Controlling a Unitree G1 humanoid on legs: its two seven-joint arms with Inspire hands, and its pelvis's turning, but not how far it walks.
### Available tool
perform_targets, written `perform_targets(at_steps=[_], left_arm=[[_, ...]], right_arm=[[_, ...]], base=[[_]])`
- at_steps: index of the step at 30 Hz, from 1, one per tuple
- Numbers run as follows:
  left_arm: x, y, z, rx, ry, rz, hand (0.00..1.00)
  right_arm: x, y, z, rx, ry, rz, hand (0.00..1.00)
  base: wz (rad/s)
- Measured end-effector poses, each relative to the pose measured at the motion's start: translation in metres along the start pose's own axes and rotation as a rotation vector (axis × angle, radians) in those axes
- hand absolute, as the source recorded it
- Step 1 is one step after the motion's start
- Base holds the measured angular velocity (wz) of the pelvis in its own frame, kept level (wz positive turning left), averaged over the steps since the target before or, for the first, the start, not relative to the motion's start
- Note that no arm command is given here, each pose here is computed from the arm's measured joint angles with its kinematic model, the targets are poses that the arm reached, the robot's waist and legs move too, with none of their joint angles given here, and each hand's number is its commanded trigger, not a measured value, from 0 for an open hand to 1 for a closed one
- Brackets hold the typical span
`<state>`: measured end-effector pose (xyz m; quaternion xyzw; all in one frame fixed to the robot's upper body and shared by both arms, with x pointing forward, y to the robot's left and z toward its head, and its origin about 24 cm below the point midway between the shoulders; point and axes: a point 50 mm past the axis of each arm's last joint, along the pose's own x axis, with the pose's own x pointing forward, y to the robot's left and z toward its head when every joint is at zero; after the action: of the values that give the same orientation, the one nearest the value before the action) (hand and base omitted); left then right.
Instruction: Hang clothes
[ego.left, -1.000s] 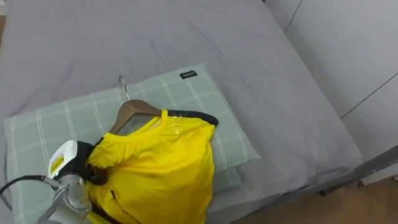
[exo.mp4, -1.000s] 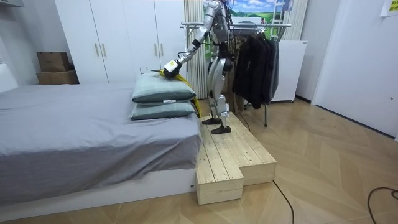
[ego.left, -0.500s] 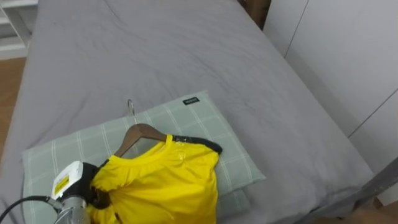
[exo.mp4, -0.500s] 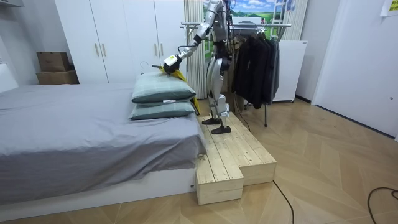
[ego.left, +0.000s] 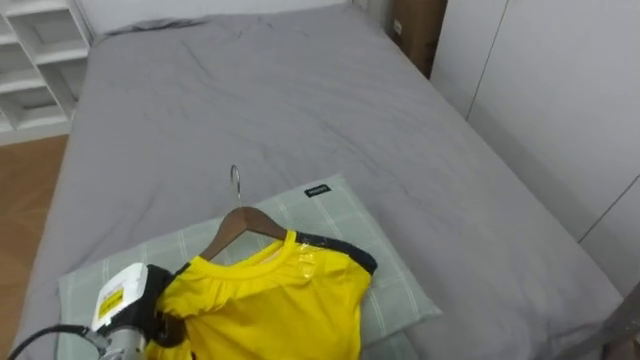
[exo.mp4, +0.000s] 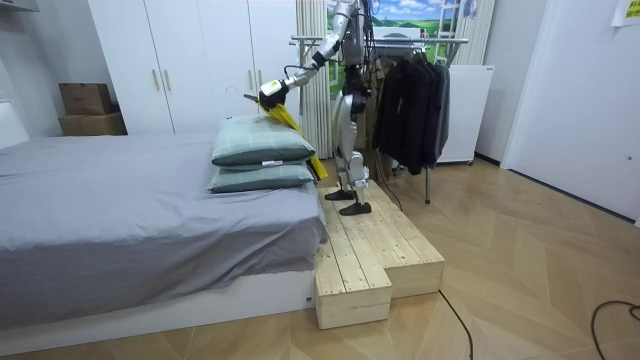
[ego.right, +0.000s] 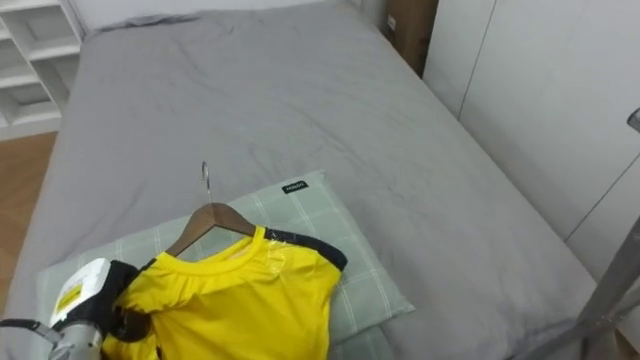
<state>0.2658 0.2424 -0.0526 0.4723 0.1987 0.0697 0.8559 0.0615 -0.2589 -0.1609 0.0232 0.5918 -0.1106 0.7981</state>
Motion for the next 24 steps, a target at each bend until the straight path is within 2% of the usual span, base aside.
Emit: perform_targets(at_steps=[5, 12, 19, 24], left_arm=[[-0.013, -0.004, -0.004, 0.011, -0.04, 0.005, 1.0], [-0.013, 0.002, 0.007, 0.032, -0.104, 0.041, 1.0], [-0.013, 0.005, 0.013, 0.022, -0.132, 0.06, 1.0], [-0.012, 0.016, 0.028, 0.0, -0.202, 0.105, 1.0]], right_arm=[[-0.003, -0.008, -0.01, 0.081, 0.005, -0.021, 0.0], [-0.004, -0.01, -0.013, 0.077, 0.014, -0.038, 0.0], [-0.003, -0.014, -0.006, -0.107, 0.021, -0.07, 0.0], [-0.002, -0.019, 0.021, -0.236, -0.043, -0.114, 0.0]], base=[[0.0], [0.0], [0.0], [0.0]])
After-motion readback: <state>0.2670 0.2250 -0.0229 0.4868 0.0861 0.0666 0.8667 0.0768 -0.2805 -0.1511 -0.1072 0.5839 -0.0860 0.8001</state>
